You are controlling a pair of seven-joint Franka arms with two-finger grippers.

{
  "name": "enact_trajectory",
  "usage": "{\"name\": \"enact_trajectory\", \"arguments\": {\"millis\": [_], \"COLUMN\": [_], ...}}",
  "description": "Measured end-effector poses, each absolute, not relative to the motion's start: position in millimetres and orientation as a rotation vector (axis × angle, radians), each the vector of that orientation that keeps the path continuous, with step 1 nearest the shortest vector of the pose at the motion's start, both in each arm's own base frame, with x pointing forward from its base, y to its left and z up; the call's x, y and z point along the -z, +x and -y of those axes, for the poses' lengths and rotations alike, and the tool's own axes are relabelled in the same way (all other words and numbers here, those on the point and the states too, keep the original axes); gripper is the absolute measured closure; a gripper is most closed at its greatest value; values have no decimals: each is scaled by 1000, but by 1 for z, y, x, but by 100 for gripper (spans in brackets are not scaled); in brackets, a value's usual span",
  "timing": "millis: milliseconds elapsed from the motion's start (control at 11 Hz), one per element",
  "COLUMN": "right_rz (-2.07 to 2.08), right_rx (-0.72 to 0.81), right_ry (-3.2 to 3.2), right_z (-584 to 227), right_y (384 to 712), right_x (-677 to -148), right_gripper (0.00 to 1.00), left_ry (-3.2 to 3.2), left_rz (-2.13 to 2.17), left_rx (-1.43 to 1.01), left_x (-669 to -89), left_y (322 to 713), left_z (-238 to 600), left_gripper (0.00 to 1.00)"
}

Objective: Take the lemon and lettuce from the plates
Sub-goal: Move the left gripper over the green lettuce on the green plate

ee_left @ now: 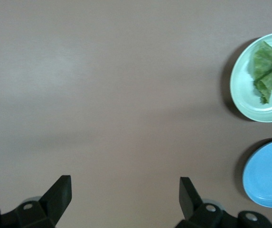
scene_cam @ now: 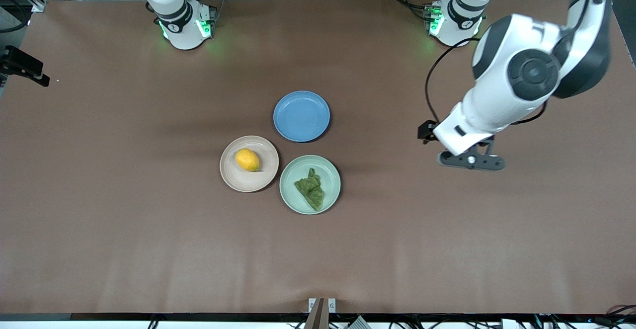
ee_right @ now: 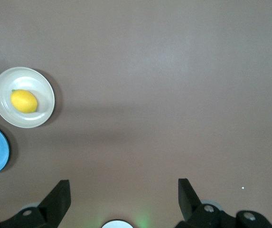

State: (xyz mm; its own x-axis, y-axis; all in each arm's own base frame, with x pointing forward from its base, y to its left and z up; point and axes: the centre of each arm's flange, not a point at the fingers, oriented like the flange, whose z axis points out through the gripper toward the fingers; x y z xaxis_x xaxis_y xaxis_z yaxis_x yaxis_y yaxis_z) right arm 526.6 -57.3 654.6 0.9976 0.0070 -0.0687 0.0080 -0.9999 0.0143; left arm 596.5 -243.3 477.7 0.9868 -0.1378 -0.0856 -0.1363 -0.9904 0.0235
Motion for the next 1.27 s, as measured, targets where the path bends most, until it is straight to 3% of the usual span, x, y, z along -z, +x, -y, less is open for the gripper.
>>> {"name": "enact_trajectory", "arguments": {"millis": [636,1273], "right_rz": [79,166], "right_rx": [216,446], "right_ry": [3180,3144], "right_z": [84,2], "right_y": [533,534], "right_x": [-575,-493], "right_gripper": [0,0], "left_ry": [3039,3022], "left_rz": [162,54], "left_rx": [130,100], "left_x": [-395,-306], "left_y": [598,580], "left_z": [325,401], "left_gripper": [0,0]}}
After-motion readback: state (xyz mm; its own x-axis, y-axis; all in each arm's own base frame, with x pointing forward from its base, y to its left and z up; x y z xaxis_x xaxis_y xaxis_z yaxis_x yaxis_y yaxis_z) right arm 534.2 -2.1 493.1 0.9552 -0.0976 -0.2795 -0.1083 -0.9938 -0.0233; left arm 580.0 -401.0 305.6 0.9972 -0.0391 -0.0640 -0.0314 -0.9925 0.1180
